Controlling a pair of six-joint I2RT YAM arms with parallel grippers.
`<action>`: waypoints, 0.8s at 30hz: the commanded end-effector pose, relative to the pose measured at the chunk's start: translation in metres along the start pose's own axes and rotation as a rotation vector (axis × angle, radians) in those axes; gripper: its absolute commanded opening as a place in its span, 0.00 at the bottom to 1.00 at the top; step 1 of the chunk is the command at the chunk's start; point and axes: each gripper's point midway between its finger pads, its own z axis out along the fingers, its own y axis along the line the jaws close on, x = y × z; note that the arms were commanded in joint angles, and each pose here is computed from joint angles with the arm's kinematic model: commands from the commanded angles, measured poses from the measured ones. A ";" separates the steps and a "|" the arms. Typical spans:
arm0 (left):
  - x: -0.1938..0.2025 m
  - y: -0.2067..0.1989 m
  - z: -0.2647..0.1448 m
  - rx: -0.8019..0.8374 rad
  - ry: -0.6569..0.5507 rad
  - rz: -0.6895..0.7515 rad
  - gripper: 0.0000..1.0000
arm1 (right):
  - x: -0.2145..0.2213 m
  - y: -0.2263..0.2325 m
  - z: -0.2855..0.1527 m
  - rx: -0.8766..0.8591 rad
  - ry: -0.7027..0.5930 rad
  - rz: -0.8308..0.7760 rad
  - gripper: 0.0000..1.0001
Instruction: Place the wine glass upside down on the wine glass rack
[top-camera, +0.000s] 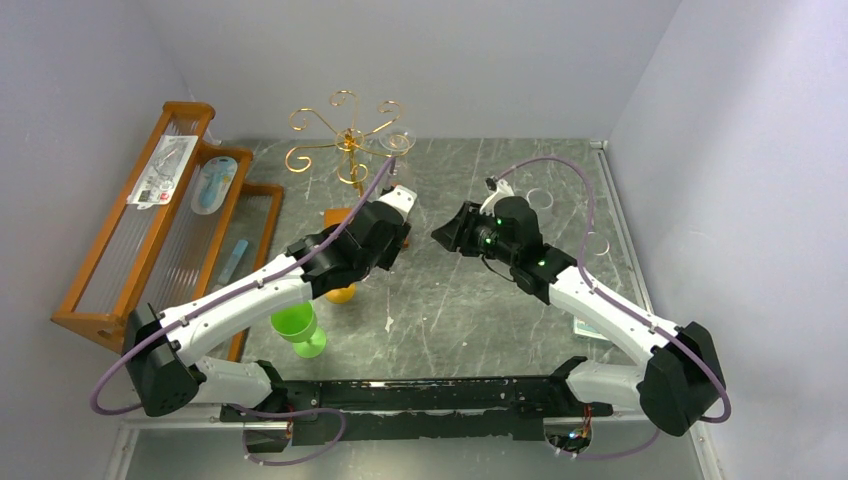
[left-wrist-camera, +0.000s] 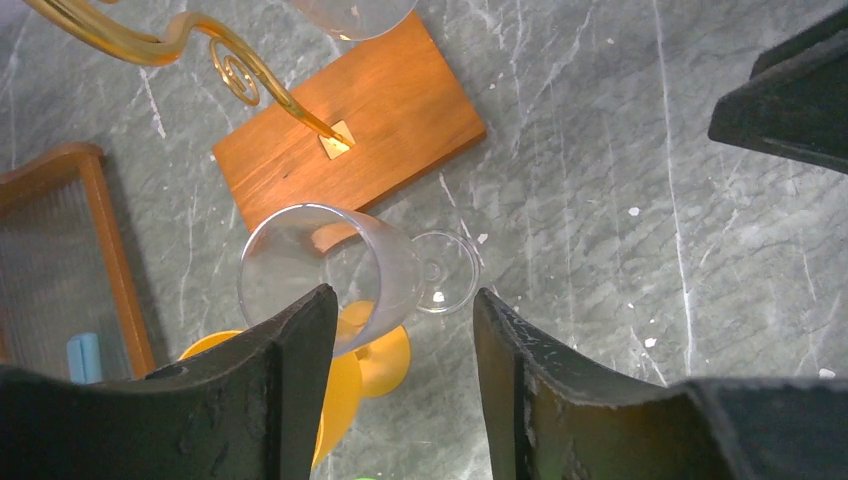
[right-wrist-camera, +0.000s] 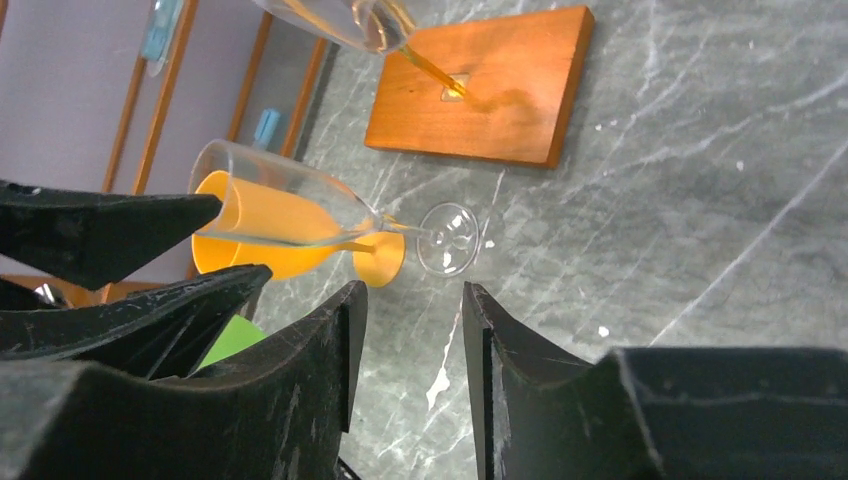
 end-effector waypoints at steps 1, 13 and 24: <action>0.024 0.000 0.000 -0.008 0.086 0.025 0.56 | 0.008 -0.008 -0.001 0.085 0.024 0.115 0.43; 0.047 -0.017 0.002 0.071 0.191 0.050 0.45 | 0.027 0.010 0.002 0.084 0.065 0.153 0.43; 0.058 -0.014 0.005 0.055 0.234 0.091 0.48 | 0.029 0.019 0.002 0.073 0.070 0.160 0.43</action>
